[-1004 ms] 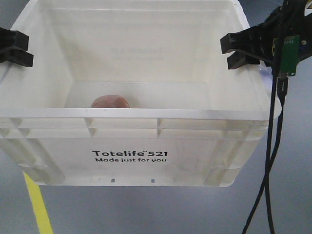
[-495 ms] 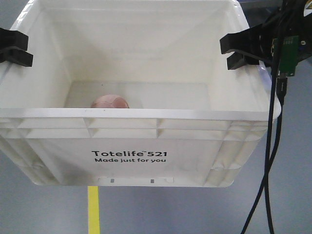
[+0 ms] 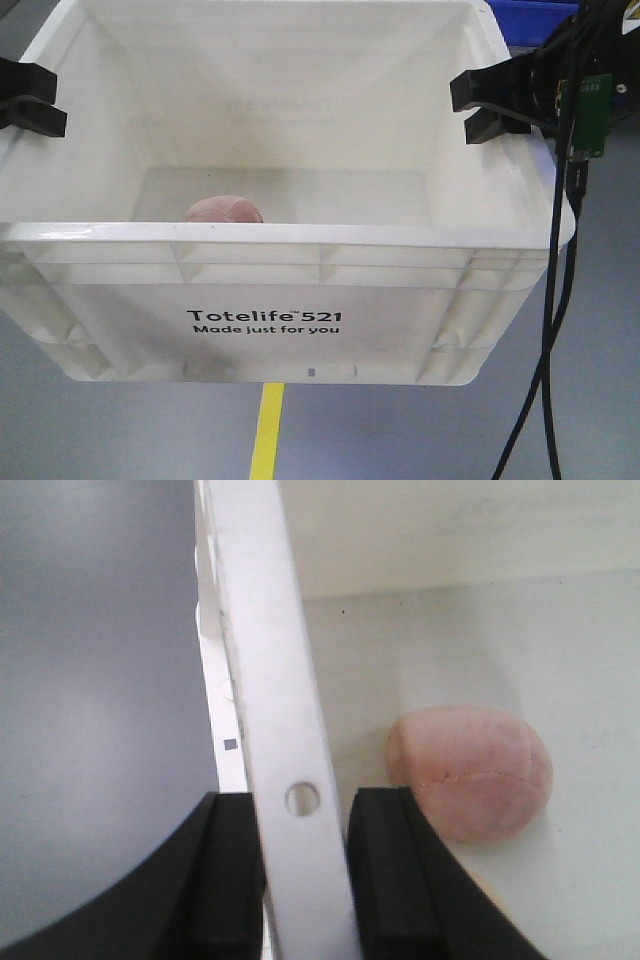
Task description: Place moving items into box and shelve
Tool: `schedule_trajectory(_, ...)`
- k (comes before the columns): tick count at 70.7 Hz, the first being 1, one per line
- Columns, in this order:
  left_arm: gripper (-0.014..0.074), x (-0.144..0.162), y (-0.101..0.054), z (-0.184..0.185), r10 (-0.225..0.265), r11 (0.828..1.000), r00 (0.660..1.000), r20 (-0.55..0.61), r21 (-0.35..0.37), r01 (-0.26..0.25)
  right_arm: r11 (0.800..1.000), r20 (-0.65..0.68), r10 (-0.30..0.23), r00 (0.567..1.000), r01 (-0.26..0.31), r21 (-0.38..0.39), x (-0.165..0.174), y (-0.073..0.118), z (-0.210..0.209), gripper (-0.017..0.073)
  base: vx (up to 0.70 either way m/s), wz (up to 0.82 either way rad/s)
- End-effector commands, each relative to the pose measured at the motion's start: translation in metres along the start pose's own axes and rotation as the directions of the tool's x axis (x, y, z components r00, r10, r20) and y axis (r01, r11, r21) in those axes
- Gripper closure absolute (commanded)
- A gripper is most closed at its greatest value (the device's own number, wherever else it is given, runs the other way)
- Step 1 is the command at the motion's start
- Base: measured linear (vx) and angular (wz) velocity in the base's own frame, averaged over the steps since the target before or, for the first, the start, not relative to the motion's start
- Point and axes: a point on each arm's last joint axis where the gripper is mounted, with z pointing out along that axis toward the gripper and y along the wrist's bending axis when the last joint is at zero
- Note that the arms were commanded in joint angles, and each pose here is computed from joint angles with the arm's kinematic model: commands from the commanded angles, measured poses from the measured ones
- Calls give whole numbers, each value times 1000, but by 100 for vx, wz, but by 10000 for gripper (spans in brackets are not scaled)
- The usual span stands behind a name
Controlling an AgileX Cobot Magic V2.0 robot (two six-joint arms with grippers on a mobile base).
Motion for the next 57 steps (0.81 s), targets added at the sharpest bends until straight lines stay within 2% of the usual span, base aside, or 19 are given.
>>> schedule_trajectory(1,610,-14,-11,-27,23,999,981,192,40,-32,999,182,-23,983,30,-36,-13,5,-28,571,31,40)
schedule_trajectory(27,610,-14,-11,-27,23,999,981,191,41,-32,999,182,-23,983,30,-36,-13,5,-28,571,35,29)
schedule_trajectory(57,610,-14,-11,-27,23,999,981,191,41,-32,999,182,-23,983,30,-36,-13,5,-28,571,41,14)
